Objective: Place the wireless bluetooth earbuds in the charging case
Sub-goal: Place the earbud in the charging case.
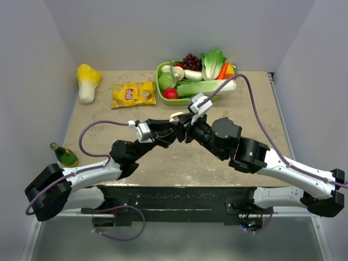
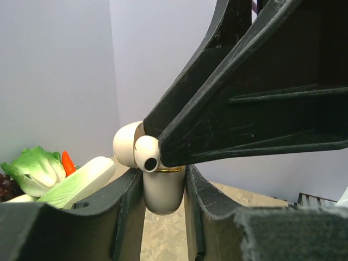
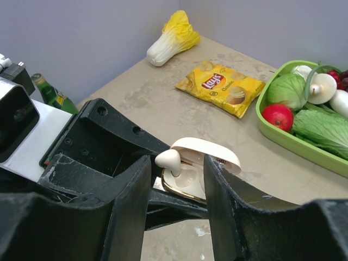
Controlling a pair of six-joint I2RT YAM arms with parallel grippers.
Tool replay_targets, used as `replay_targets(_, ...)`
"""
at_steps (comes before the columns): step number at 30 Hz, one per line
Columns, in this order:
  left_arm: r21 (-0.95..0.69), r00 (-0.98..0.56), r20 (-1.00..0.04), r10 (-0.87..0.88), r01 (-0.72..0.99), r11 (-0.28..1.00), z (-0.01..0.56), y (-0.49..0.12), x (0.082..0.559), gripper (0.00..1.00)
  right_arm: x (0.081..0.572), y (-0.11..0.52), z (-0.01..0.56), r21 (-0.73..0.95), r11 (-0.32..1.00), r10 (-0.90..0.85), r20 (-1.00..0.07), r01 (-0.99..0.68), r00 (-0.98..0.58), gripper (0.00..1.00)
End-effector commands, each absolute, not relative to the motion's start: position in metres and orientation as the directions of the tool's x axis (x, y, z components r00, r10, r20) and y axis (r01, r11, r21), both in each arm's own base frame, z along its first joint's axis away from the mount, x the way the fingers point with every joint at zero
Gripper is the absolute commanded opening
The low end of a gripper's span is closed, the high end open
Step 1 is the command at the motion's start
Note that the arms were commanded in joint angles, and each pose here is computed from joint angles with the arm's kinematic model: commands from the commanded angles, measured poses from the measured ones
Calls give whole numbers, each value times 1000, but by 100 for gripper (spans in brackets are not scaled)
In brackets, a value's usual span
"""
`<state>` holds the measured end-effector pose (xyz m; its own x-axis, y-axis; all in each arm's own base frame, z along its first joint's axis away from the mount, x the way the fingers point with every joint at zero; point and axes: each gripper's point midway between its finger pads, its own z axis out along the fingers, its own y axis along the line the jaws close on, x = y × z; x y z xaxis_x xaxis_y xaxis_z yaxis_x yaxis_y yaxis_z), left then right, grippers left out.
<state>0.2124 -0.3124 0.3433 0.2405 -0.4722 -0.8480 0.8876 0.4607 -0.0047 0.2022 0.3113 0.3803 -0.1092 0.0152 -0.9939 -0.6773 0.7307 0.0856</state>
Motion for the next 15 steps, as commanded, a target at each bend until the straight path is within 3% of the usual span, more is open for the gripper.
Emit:
replay_targets(1,35,339,-752,-565,877,479,387,-299,204,0,201,298,411,150,746,118,-989,-649,-93,47)
replay_targets(15,23,347,-751,-562,864,503,385,-292,205,0,197,287,427,196,740,177,-980,-643,-95,47)
